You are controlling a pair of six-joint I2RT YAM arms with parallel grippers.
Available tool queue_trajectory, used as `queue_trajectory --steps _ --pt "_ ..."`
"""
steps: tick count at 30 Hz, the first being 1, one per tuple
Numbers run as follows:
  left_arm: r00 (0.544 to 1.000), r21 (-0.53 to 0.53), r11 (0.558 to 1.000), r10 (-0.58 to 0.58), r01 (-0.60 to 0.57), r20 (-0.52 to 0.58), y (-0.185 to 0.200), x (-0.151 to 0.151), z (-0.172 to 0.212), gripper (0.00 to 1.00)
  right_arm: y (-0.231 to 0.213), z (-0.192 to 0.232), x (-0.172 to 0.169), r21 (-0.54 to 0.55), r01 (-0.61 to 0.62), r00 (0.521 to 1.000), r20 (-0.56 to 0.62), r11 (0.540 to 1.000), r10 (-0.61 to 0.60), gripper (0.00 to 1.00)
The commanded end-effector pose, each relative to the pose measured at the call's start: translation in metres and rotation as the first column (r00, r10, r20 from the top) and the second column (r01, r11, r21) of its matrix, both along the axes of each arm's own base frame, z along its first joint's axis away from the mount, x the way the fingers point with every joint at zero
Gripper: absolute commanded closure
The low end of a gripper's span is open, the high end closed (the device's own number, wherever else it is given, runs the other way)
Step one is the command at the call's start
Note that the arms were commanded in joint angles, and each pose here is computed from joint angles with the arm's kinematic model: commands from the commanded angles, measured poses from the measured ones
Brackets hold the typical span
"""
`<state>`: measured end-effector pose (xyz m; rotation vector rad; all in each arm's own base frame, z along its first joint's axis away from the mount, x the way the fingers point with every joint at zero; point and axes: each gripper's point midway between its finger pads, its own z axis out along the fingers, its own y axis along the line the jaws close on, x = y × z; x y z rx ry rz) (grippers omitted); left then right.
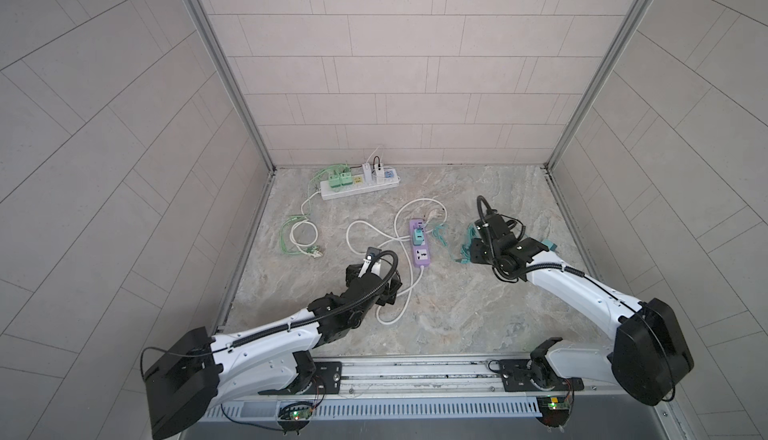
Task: Insert the plug
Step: 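Open the right gripper and lift it away from the plugged charger, then move the right gripper to the second teal charger and grasp it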
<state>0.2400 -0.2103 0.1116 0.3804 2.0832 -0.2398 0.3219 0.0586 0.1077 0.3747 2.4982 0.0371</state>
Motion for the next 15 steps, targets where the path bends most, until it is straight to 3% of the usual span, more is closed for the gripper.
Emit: queue_trajectory --steps 1,6,15 --pt "0.999 -0.007 0.999 -0.041 0.042 0.034 -0.019 0.006 0.011 0.0 -0.048 -0.009 0.011 0.005 0.168 0.986 -0.002 0.986 -0.168 0.54" --pt "0.996 0.003 0.998 -0.061 0.061 0.061 -0.021 0.006 0.019 0.0 -0.109 -0.011 0.022 -0.019 0.346 0.938 -0.011 0.938 -0.347 0.55" --pt "0.988 0.02 0.995 -0.104 0.103 0.117 -0.018 0.003 0.05 0.0 -0.188 0.002 0.014 -0.167 0.525 0.845 -0.01 0.834 -0.534 0.53"
